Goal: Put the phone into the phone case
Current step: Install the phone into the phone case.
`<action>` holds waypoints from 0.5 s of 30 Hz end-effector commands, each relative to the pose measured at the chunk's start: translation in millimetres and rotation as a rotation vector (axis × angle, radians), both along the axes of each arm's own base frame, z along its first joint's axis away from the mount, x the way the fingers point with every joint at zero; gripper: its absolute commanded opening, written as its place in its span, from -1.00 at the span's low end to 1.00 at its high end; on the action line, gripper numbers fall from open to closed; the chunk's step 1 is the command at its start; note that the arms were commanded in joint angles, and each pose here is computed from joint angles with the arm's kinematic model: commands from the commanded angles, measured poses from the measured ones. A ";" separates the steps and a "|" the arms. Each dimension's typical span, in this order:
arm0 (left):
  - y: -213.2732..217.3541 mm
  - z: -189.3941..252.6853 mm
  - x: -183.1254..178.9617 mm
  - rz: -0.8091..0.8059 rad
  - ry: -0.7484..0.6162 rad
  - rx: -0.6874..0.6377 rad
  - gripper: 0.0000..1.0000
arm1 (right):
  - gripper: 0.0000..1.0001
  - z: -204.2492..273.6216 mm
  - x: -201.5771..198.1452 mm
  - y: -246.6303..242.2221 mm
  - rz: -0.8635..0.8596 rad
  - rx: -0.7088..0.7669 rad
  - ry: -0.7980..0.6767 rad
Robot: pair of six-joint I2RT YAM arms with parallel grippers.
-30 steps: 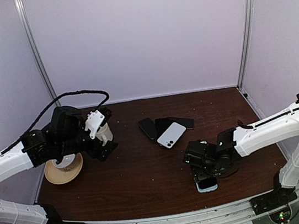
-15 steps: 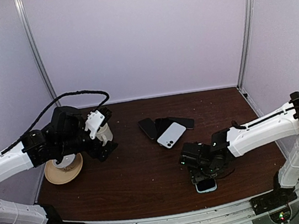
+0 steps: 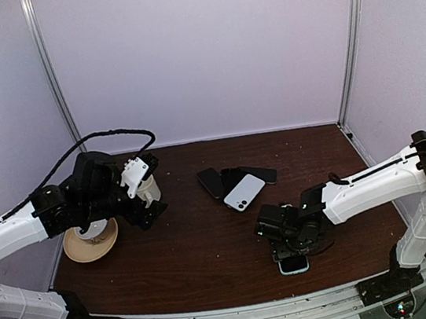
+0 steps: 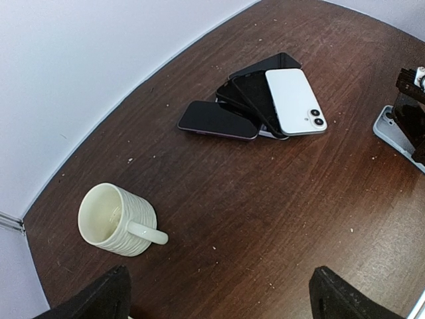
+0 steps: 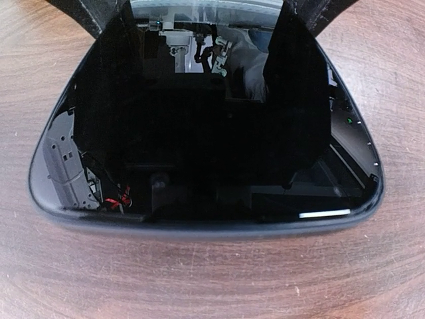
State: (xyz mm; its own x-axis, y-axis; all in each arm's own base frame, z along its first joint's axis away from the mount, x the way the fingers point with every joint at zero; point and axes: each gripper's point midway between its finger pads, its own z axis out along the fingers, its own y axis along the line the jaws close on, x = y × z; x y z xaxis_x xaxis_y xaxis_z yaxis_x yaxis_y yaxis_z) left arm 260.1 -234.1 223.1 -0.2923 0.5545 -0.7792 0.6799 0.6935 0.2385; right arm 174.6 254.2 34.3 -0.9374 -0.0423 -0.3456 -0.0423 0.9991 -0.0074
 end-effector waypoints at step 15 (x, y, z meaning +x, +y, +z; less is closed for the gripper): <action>-1.8 8.0 6.6 0.003 -0.031 -0.030 0.95 | 0.01 -16.8 -12.7 10.5 -0.001 0.027 0.073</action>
